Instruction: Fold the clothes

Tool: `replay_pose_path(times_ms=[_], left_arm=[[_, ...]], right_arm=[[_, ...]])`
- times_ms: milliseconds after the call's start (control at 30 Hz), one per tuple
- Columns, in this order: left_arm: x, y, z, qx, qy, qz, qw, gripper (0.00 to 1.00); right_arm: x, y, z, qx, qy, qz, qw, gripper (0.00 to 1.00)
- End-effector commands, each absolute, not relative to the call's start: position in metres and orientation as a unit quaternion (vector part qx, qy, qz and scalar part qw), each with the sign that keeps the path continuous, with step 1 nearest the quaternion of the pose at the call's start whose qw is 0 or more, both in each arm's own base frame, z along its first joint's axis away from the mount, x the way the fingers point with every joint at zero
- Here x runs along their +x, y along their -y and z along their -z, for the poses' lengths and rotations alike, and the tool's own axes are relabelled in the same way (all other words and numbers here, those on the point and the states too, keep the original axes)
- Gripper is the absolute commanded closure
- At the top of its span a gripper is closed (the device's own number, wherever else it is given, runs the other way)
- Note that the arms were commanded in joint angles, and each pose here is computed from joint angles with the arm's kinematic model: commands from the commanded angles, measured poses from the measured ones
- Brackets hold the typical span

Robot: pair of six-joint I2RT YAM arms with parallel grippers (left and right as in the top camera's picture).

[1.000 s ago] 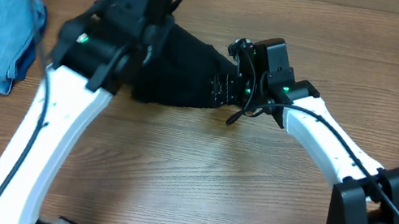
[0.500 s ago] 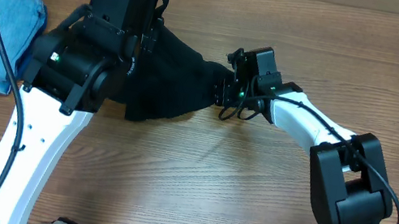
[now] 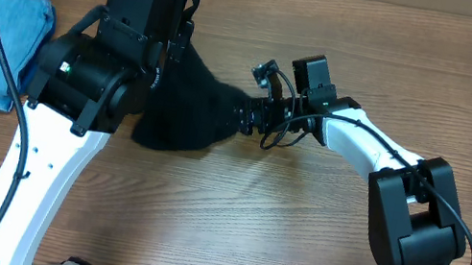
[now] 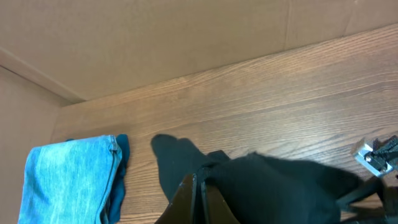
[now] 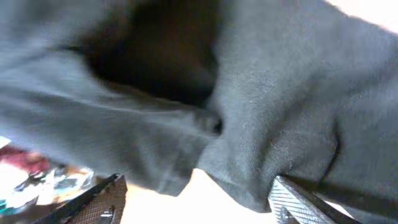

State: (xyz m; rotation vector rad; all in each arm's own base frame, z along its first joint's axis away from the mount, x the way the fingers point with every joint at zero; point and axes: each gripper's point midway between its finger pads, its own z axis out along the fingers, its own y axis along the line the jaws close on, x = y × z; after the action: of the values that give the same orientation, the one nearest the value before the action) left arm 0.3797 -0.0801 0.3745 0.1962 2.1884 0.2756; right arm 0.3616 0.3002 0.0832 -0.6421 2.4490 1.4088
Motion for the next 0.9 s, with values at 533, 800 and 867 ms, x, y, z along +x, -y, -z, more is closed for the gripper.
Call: replay_pose_path(times_ms=[533, 800, 867], left_arm=[[0.388, 0.085, -0.415, 0.051, -0.850, -0.086, 0.517, 0.96], [0.395, 0.087, -0.430, 0.039, -0.833, -0.079, 0.546, 0.96], [0.398, 0.088, -0.436, 0.035, -0.826, -0.074, 0.558, 0.96]], right_arm=[[0.383, -0.282, -0.128, -0.230, -0.782, -0.558, 0.154, 0.17], [0.363, -0.305, -0.133, -0.260, -0.763, -0.576, 0.134, 0.17], [0.356, -0.313, -0.133, -0.269, -0.760, -0.578, 0.128, 0.17]])
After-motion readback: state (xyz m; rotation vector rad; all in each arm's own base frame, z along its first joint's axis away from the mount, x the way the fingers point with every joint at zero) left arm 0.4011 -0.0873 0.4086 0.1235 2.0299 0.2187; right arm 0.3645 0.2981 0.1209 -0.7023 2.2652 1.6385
